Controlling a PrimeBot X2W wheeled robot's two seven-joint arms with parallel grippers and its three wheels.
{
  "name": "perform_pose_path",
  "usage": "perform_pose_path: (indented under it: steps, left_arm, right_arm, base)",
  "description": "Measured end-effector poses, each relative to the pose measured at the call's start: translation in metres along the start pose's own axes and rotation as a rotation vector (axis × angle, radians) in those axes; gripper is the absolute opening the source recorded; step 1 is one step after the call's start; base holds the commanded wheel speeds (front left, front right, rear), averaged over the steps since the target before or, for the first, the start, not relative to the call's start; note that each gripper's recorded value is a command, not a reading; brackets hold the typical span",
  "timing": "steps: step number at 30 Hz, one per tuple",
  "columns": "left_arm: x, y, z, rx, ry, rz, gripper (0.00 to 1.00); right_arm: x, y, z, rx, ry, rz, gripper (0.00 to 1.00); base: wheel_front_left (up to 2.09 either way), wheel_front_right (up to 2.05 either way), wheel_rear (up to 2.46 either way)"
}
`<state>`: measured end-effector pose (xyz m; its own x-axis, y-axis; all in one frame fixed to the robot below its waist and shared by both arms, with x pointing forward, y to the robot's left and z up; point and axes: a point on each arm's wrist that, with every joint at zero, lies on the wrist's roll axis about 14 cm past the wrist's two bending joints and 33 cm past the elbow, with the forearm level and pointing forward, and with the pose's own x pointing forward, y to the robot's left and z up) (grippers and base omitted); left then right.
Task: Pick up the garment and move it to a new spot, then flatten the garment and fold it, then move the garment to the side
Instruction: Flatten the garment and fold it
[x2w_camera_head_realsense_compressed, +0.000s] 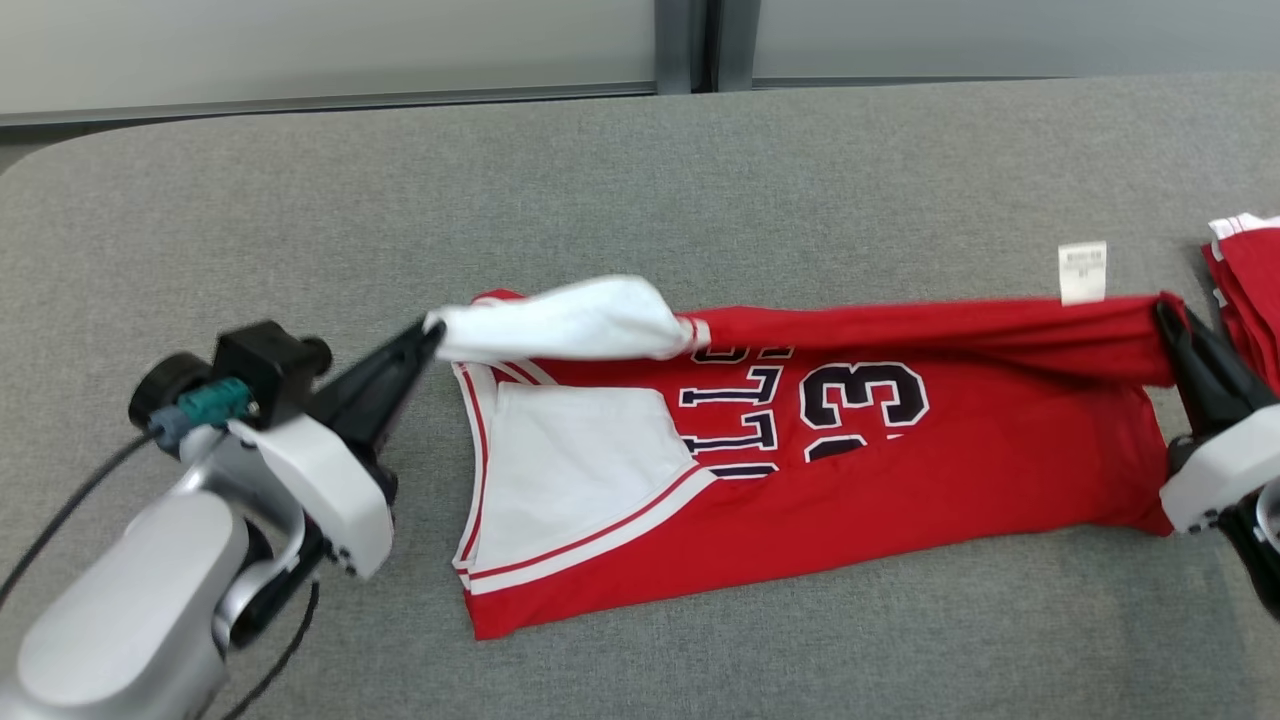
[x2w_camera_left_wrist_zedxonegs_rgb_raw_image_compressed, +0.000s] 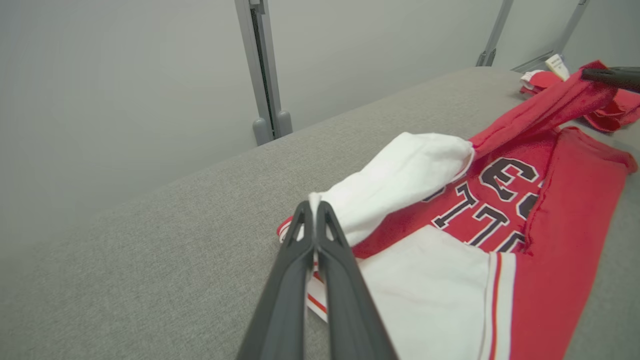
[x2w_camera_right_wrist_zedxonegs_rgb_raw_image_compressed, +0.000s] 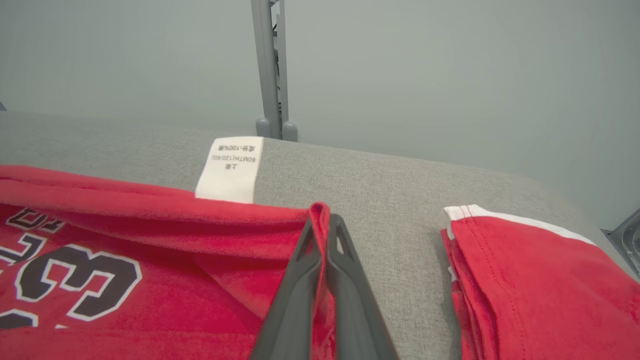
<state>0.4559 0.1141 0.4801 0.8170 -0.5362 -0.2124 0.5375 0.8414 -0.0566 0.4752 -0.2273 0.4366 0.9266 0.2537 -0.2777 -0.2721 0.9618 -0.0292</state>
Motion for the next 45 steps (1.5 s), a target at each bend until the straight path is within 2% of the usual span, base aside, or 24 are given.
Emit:
perform_pose_path:
  steps: [8,12,24,26,30,33,41,42,43,44,45]
  left_arm:
    - [-0.039,-0.039,-0.029,0.001,0.156,-0.1,0.0]
    - [-0.047,-0.055,-0.04,-0.039,0.21,-0.135,0.0]
    - [-0.064,-0.07,-0.075,-0.074,0.38,-0.183,0.0]
    - [-0.067,-0.07,-0.079,-0.077,0.398,-0.181,0.0]
    - [-0.069,-0.07,-0.079,-0.078,0.401,-0.182,0.0]
    - [-0.07,-0.074,-0.078,-0.086,0.401,-0.188,0.0]
    - [-0.076,-0.084,-0.078,-0.111,0.406,-0.211,0.02]
    - [-0.075,-0.08,-0.076,-0.112,0.397,-0.188,0.25]
    - [-0.073,-0.074,-0.073,-0.101,0.379,-0.162,0.44]
    - [-0.071,-0.067,-0.068,-0.096,0.356,-0.125,1.0]
    - [-0.069,-0.062,-0.064,-0.098,0.332,-0.099,1.0]
  right_arm:
    - [-0.02,0.0,-0.026,0.004,0.08,0.005,0.0]
    - [-0.029,0.003,-0.041,0.012,0.139,0.019,0.0]
    - [-0.05,0.005,-0.062,0.041,0.265,0.045,0.0]
    - [-0.054,0.008,-0.067,0.054,0.295,0.05,1.0]
    - [-0.061,0.005,-0.071,0.065,0.328,0.043,1.0]
    - [-0.062,-0.003,-0.064,0.104,0.303,0.011,1.0]
    - [-0.057,-0.026,-0.042,0.069,0.203,-0.059,1.0]
    - [-0.056,-0.028,-0.039,0.066,0.185,-0.068,1.0]
    - [-0.054,-0.028,-0.034,0.067,0.165,-0.072,1.0]
    - [-0.052,-0.028,-0.029,0.066,0.143,-0.076,1.0]
    - [-0.049,-0.028,-0.023,0.072,0.118,-0.081,1.0]
  base:
    - [0.0,0.0,0.0]
    - [0.0,0.0,0.0]
    - [0.0,0.0,0.0]
    - [0.0,0.0,0.0]
    - [0.0,0.0,0.0]
    - [0.0,0.0,0.0]
    - [0.0,0.0,0.0]
    - [0.0,0.0,0.0]
    - [0.0,0.0,0.0]
    - [0.0,0.0,0.0]
    - [0.0,0.0,0.0]
